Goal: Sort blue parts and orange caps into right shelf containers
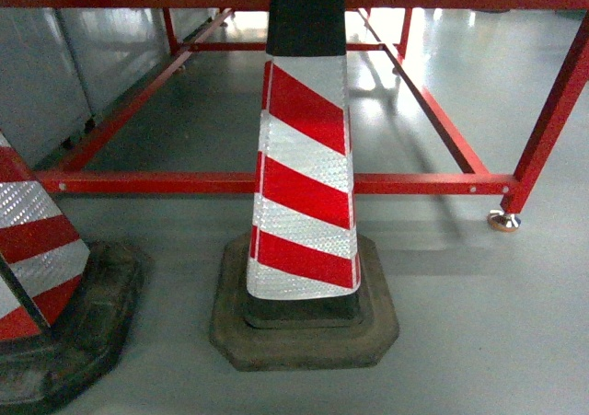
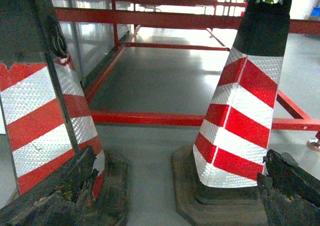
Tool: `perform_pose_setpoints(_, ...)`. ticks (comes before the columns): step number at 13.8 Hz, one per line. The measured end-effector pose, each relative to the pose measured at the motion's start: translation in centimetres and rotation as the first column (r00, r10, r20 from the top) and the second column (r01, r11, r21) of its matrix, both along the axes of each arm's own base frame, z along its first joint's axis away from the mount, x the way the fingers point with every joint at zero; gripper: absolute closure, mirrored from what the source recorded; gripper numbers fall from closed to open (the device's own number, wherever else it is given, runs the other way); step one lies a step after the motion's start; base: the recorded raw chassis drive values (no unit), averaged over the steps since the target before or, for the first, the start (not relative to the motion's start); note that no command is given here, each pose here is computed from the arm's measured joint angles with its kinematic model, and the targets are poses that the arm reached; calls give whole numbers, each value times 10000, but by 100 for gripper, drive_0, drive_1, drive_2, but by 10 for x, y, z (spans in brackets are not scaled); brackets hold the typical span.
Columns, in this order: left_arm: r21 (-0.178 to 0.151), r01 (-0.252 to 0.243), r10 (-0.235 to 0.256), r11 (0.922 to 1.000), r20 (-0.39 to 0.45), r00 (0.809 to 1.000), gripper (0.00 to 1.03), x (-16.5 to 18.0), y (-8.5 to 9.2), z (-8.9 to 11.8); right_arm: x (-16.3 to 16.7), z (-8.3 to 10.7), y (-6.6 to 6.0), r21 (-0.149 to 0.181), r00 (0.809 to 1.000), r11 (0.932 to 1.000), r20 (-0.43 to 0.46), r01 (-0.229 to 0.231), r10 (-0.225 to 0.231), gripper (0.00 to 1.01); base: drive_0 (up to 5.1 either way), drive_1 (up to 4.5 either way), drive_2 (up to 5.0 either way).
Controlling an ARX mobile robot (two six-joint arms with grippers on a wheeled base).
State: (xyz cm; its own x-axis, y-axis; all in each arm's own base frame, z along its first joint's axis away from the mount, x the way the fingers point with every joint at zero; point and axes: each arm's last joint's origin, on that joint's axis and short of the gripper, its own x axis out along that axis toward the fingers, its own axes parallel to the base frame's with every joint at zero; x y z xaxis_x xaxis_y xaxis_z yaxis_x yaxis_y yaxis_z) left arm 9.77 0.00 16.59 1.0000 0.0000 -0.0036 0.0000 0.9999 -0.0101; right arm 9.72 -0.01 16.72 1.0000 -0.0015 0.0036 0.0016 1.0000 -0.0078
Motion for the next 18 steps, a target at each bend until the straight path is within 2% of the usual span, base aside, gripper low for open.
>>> perform_pose_setpoints(18,0,0,0,10000,0,10000,5,0,0,0,0,0,0,0,10000,10000,-4,4,-4,3,0,0,0)
